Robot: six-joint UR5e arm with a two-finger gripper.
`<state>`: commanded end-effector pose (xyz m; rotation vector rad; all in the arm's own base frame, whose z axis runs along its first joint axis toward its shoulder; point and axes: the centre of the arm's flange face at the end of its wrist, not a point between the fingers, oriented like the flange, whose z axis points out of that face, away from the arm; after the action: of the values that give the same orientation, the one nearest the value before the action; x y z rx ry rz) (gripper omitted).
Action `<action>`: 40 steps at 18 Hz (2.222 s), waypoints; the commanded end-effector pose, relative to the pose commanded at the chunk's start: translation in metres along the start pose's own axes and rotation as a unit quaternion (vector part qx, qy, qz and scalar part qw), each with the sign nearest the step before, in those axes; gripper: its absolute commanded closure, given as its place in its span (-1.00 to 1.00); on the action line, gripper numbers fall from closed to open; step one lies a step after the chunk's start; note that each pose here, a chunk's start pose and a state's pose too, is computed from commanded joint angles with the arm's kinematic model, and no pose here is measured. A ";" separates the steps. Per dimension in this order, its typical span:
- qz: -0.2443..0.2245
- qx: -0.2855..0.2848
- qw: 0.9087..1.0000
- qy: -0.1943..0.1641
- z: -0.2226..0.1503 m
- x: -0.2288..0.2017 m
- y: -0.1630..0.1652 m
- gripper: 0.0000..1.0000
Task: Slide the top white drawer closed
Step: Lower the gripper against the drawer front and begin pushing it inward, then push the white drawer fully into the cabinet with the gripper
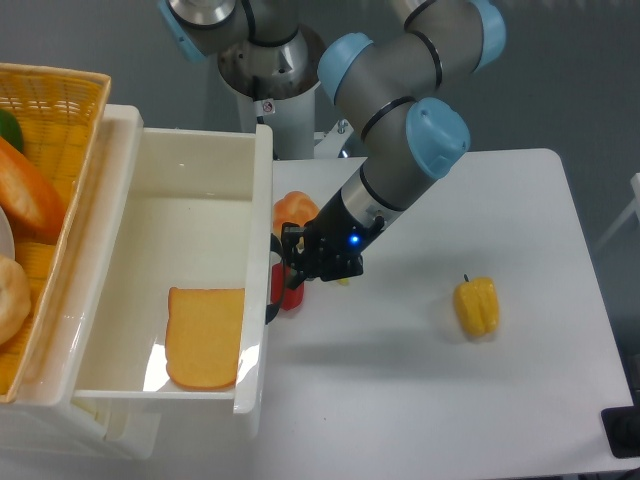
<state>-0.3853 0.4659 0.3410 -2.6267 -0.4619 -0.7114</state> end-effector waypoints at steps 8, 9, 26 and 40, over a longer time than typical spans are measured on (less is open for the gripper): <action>-0.001 -0.001 1.000 0.007 -0.001 0.004 0.001 1.00; -0.003 -0.002 1.000 0.008 -0.001 0.005 0.002 1.00; 0.000 -0.024 1.000 0.018 0.026 0.046 -0.009 1.00; -0.008 -0.044 0.999 0.018 0.053 0.095 -0.029 1.00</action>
<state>-0.2974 0.5348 0.3575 -2.6899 -0.4515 -0.8008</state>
